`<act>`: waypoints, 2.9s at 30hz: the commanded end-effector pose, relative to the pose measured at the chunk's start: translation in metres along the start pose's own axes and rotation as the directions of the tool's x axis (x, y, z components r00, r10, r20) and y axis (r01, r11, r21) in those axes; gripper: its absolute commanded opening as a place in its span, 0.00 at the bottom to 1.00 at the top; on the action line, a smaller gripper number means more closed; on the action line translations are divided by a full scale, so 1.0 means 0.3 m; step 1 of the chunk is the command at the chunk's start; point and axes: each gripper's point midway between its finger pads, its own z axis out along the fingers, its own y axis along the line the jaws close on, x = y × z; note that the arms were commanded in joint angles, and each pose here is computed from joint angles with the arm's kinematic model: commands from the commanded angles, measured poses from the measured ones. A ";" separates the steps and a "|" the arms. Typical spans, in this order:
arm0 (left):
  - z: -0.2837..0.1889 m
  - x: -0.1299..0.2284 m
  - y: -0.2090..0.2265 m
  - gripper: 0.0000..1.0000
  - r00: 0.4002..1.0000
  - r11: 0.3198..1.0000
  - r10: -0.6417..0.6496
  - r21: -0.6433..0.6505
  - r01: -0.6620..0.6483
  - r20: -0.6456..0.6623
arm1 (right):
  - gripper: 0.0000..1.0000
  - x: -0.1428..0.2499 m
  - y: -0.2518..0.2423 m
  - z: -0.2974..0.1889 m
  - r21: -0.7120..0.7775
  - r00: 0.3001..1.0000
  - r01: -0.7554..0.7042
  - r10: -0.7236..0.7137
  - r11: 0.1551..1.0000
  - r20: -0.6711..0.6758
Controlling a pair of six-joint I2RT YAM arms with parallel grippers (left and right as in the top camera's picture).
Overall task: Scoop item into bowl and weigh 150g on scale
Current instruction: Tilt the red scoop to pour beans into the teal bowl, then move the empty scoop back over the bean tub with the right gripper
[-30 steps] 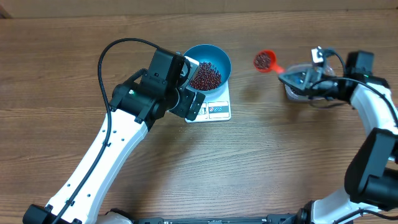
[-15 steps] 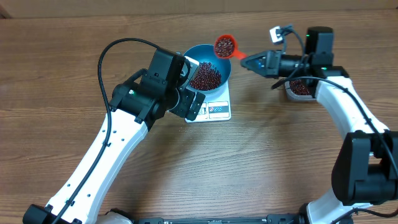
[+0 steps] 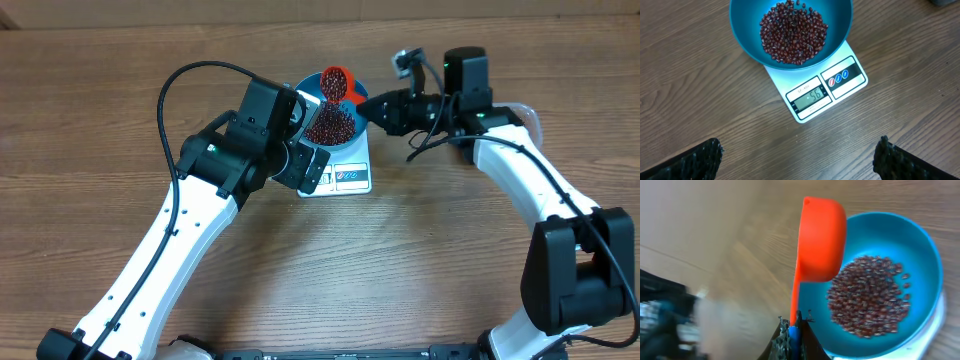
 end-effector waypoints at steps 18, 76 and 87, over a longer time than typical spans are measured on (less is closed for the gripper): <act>-0.016 -0.020 -0.001 1.00 1.000 1.000 0.016 0.008 -0.016 0.021 | 0.04 0.020 -0.110 0.066 0.285 0.758 0.653 -0.600 0.702 -0.258; -0.016 -0.020 -0.001 1.00 1.000 1.000 0.016 0.008 -0.016 0.021 | 0.04 0.136 -0.359 -0.731 0.985 0.981 0.123 0.132 0.118 -0.139; -0.016 -0.020 -0.001 1.00 1.000 1.000 0.016 0.008 -0.016 0.021 | 0.04 0.236 -0.445 -0.776 0.967 0.960 -0.036 0.278 0.250 -0.036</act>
